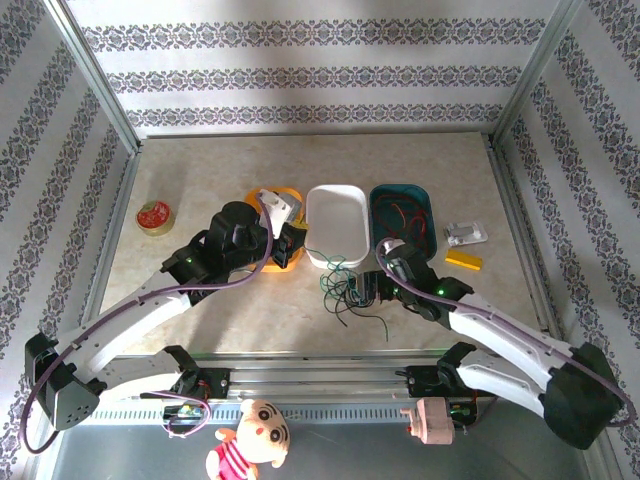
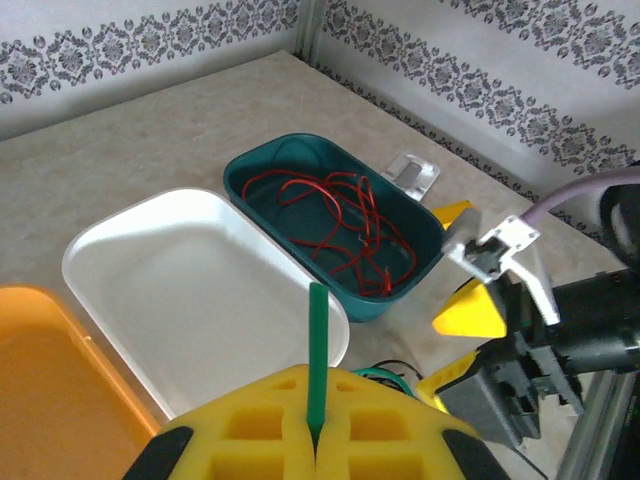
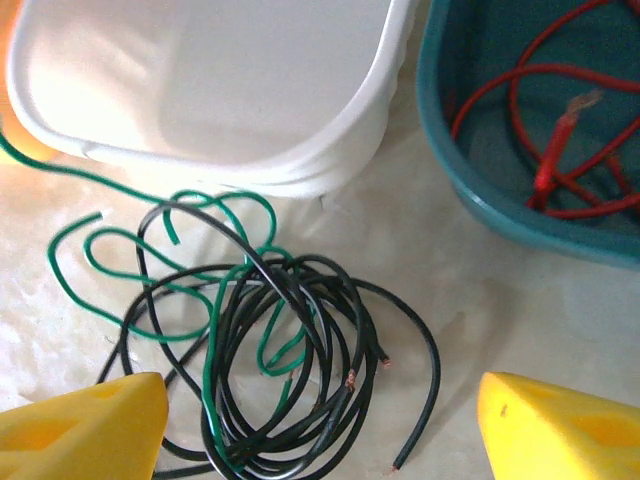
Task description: Untangle the cables
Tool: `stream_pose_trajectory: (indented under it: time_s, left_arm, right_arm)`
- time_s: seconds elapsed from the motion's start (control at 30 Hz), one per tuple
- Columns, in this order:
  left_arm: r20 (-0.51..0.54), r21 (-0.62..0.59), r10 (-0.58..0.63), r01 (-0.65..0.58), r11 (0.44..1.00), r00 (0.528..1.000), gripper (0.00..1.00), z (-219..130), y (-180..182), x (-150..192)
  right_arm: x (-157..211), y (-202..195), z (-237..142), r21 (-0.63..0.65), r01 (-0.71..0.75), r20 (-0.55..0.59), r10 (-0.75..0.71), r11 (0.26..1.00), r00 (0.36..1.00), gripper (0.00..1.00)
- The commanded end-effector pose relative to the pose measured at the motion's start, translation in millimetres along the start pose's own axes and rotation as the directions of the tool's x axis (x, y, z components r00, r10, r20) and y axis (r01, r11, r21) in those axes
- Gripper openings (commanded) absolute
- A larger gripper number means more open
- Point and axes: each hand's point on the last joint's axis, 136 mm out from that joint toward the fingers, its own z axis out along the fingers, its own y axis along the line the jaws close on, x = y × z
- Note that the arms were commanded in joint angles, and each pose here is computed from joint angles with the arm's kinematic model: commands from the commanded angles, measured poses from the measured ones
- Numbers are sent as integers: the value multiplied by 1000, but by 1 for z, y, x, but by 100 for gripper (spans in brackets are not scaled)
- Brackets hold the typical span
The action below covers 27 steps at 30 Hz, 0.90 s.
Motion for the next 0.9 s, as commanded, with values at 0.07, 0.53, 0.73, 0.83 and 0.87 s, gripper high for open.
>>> stream_pose_trajectory:
  time_s: [0.07,0.53,0.73,0.83,0.87]
  left_arm:
    - [13,-24,-12,13,1000,1000,0,-1,1,3]
    - [50,-35,5,-3,999,999,0,-5,-3,-6]
    - [108,-122,63,-50,991,992,0,-20,4,-24]
    - [173,-226,142,-101,969,975,0,-39,10,-43]
    - [192,-262,172,-118,958,966,0,-46,12,-49]
  right_arm:
    - [-2,6,2,-31,40,22,-39,999,999,81]
    - [11,22,60,-6,108,-222,-106,994,969,82]
    - [22,6,79,108,100,-302,-63,989,951,81]
    - [28,-2,83,147,93,-326,-40,985,945,81]
    - [30,-4,84,152,89,-329,-35,984,944,81]
